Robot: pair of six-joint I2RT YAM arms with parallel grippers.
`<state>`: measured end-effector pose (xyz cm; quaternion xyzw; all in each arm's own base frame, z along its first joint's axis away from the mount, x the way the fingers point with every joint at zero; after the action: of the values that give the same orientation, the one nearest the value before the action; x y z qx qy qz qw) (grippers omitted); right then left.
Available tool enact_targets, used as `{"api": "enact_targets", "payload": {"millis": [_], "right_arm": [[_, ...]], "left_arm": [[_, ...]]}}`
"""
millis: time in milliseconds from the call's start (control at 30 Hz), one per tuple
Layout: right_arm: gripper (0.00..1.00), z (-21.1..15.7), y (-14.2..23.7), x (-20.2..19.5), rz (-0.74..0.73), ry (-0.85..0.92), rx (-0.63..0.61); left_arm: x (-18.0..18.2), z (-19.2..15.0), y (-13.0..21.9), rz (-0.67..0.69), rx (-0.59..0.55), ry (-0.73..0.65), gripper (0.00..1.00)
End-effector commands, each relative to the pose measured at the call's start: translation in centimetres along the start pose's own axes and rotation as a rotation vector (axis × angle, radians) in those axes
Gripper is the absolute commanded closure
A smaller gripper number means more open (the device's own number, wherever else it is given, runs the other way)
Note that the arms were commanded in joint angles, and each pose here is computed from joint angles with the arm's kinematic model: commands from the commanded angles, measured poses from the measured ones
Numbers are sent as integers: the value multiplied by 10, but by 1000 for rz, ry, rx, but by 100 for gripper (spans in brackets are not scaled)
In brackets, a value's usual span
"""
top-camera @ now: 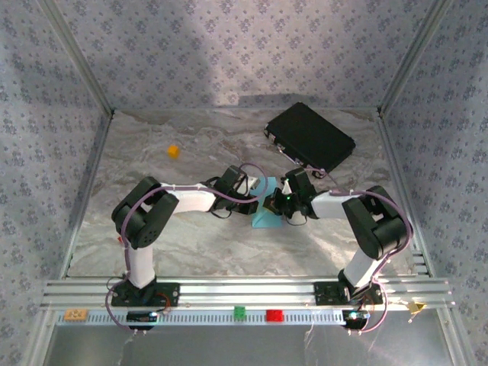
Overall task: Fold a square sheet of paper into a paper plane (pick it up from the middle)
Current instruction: Fold the triangle a second time at the center of the table.
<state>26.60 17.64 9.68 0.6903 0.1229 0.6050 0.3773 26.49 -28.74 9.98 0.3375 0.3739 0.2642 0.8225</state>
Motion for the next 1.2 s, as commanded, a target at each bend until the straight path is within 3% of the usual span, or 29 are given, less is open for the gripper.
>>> {"api": "enact_targets", "payload": {"millis": [0,167,467,867,1167], "right_arm": [[98,-5,-2,-18,-57,-38,5],[98,-7,-2,-23,-68,-54,-4],[97,13,17,5,30,-6,-51],[97,14,6,-40,-82,-102,-65],[96,34,30,-13,65,-50,-100]], "left_arm": [[5,-6,-8,-5,50,14,100],[6,-7,-9,-6,59,17,100],[6,-8,-10,-2,74,15,100],[6,-8,-10,-4,79,13,100],[8,-8,-10,-7,88,17,100]]}}
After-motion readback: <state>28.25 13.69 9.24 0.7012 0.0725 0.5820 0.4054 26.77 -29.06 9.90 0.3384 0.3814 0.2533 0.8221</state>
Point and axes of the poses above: each hand's point on the last joint's axis, 136 mm out from that joint toward the fingers, its own y axis back along the fingers, its own x axis along the line the jaws close on, z = x × y, the point moved 10 cm from there along y, back along the fingers, and after that the axes turned 5 degrees about -y, right-handed, at the moved point
